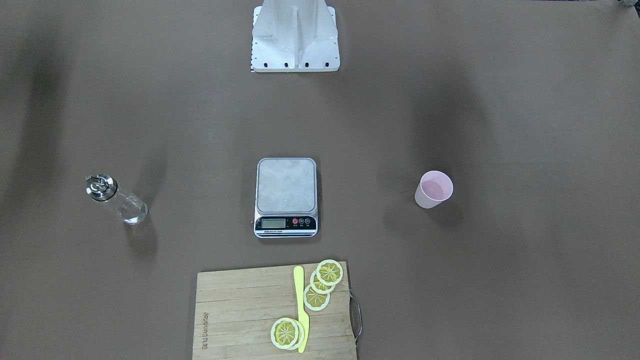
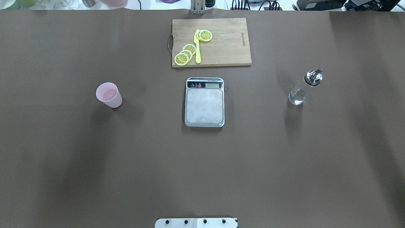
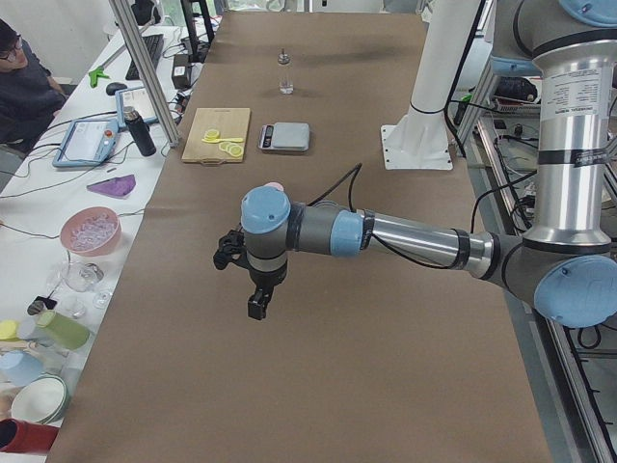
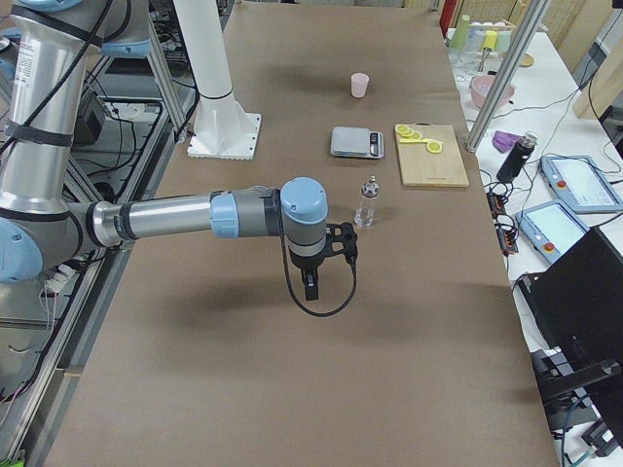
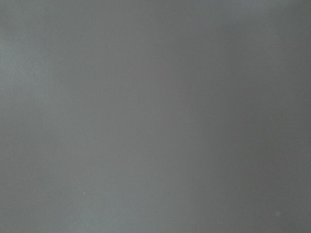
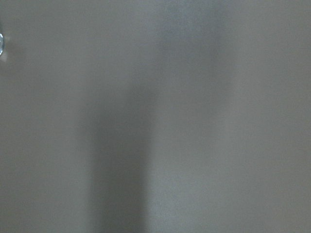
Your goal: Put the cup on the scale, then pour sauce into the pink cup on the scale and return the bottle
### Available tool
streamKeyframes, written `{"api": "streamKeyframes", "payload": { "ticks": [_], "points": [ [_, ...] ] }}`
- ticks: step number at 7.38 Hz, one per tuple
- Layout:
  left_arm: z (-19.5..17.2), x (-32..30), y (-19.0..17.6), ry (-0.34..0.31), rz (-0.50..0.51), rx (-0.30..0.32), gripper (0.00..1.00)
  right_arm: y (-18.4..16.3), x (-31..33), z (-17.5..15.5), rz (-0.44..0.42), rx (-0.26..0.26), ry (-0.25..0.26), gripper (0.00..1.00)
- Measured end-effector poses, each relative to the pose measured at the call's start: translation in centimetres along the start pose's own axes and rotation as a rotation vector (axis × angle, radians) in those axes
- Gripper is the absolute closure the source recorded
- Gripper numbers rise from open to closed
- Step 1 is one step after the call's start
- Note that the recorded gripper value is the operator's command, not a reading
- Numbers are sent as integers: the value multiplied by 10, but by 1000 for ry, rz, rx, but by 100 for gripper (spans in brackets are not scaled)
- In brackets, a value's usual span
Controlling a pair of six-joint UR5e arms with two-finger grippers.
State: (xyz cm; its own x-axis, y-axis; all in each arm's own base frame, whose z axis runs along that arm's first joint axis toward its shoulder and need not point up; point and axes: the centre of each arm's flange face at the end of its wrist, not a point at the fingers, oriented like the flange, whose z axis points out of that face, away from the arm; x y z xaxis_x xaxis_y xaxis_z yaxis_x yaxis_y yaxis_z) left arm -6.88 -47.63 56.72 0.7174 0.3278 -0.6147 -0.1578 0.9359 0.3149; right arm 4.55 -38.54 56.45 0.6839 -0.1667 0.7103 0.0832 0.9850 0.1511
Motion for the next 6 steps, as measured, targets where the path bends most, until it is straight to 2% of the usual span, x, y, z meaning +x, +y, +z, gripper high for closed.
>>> {"api": "streamKeyframes", "payload": {
  "ticks": [2, 4, 6],
  "points": [
    [-4, 1, -16, -20, 94, 114, 2, -6, -2, -8, -1, 21, -3, 0],
    [-1, 4, -24, 36, 65, 144, 2, -6, 0, -9, -7, 25, -1, 0],
    [-9, 15, -38, 62, 72, 169, 2, -8, -3, -14, -18, 36, 2, 0]
  ]
}}
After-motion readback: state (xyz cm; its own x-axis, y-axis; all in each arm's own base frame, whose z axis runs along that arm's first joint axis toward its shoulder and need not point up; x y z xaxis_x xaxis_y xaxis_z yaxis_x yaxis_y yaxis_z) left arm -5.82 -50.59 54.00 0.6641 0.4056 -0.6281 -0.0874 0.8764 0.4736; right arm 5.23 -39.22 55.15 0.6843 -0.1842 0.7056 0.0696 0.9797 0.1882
